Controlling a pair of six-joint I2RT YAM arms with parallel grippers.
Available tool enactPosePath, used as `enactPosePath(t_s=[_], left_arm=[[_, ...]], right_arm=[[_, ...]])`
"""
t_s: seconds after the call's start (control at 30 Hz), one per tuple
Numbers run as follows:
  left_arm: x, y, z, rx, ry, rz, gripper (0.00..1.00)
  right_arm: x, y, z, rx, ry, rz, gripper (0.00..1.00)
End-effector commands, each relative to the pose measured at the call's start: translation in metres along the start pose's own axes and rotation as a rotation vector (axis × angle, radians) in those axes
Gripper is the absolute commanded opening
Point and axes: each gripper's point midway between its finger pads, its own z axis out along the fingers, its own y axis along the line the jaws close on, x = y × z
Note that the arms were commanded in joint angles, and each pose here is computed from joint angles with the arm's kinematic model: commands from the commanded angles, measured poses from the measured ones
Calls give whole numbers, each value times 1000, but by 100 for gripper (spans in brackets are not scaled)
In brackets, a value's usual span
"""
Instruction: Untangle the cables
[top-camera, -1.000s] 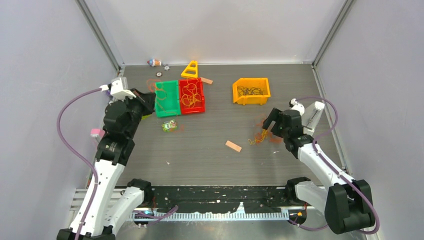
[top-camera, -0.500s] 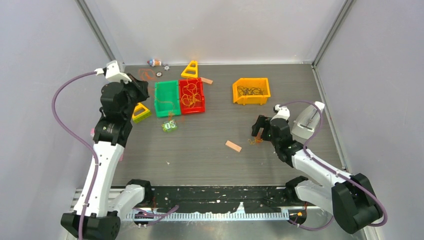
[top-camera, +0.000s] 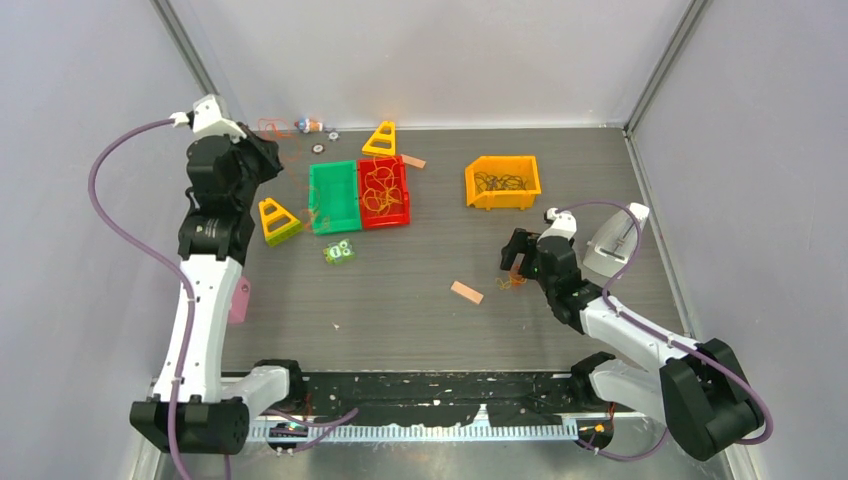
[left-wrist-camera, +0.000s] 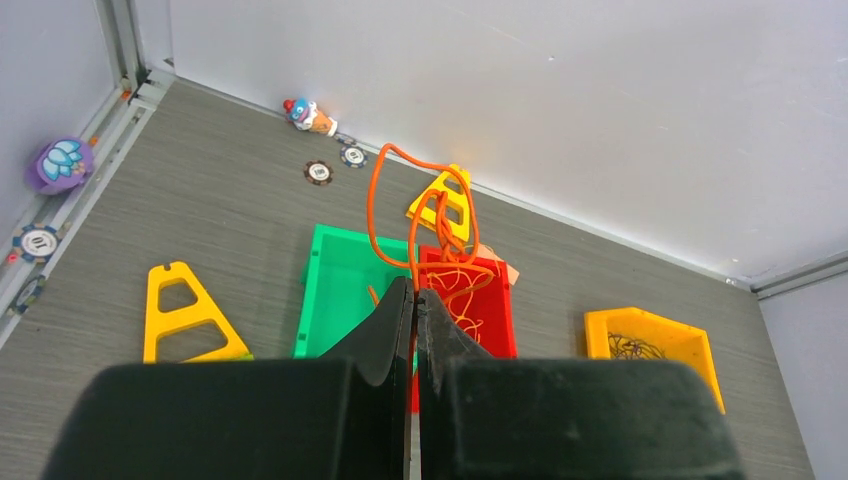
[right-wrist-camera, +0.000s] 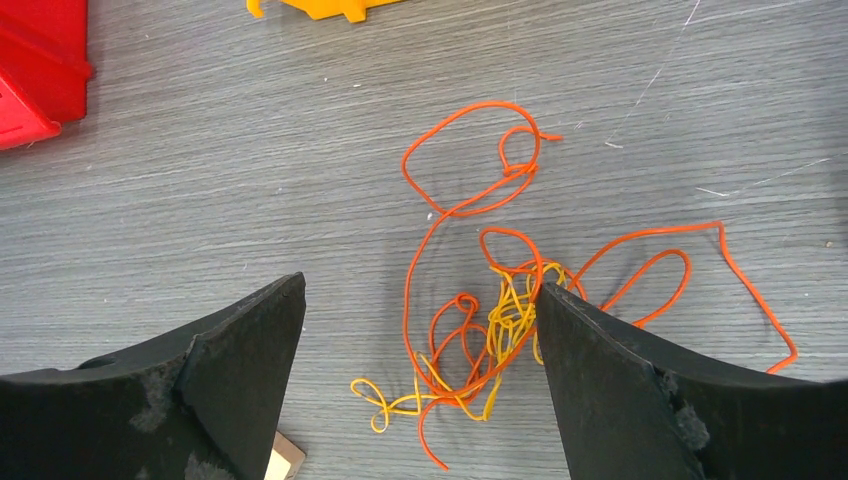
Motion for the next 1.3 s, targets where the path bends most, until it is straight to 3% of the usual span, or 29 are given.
enactPosePath(t_s=[0.0,0.33,0.57,0.77,1.03,1.27], left_arm=[[-13,-13,23,52,-18,-7,0],[-10,-10,68,14,50,34,0],[24,5,95,-27,117,40,0],[102,23,125,-70,259,52,0],[210,51,158,-142,559,46,0],[251,52,166,-113,720,70,2]], right_arm=[[-22,8,3,-9,-73,4,90],[-23,4,2,11,-78,2,90],[-22,2,3,29,-68,-1,90],[-24,0,3,36,-75,1,90],[-24,-4,3,63,-73,0,90],[-25,-7,4,82,-80,-1,90]])
